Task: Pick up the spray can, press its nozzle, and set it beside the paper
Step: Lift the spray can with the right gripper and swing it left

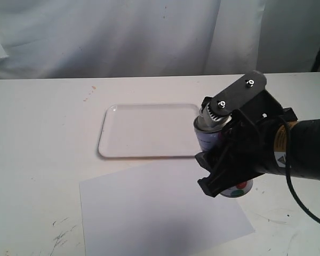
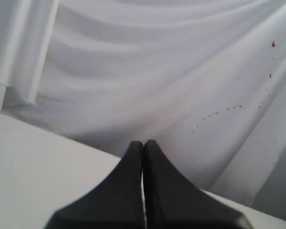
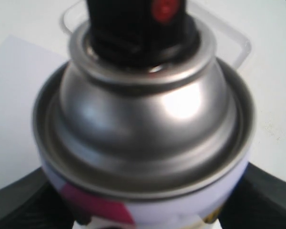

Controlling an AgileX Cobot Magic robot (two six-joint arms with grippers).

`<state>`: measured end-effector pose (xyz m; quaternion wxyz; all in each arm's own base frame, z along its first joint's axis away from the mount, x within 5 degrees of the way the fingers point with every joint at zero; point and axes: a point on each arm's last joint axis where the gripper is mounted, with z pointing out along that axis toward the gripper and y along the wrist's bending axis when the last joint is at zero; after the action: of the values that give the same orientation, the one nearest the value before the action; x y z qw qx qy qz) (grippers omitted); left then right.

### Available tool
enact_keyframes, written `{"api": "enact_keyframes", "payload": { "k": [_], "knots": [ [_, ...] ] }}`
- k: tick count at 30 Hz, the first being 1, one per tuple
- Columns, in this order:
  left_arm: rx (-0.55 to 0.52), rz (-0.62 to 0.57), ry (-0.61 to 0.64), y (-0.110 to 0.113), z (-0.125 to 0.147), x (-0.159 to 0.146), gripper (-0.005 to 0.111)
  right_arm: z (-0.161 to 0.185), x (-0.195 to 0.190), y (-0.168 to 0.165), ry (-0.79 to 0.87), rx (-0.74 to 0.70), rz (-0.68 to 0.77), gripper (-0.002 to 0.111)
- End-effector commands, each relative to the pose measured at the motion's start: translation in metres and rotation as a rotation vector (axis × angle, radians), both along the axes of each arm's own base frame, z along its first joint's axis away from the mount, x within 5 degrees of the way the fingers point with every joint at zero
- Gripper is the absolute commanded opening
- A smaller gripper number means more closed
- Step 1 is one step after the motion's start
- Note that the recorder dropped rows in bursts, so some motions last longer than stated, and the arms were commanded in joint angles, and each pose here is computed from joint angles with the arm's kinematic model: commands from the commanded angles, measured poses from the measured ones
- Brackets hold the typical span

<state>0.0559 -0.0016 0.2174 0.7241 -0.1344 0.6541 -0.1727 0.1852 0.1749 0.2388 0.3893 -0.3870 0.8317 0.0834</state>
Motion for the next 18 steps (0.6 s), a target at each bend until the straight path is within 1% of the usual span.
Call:
{"api": "enact_keyframes", "payload": {
  "k": [1,4,7,11,16,18],
  "knots": [
    [-0.037,-0.053,0.085,-0.004,0.013,-0.005,0.000,0.004,0.000,0.002,-0.045,0.002,0.041,0.000],
    [-0.029,-0.079,0.145,-0.007,0.021,-0.006,0.000,0.003,0.002,0.005,-0.061,-0.002,0.063,0.000],
    [-0.026,-0.101,0.277,-0.009,0.024,0.001,0.000,-0.005,0.004,0.007,-0.058,-0.048,0.092,0.000],
    [-0.057,-0.129,0.452,-0.013,0.025,0.019,0.000,-0.015,0.007,0.010,-0.029,-0.074,0.093,0.000],
    [0.032,-0.179,0.615,-0.017,0.029,0.043,0.000,-0.018,0.008,0.011,-0.027,-0.083,0.100,0.000],
    [0.037,-0.190,0.653,-0.018,0.030,0.053,0.000,-0.018,0.006,0.012,-0.034,-0.091,0.117,0.000]
  ]
}}
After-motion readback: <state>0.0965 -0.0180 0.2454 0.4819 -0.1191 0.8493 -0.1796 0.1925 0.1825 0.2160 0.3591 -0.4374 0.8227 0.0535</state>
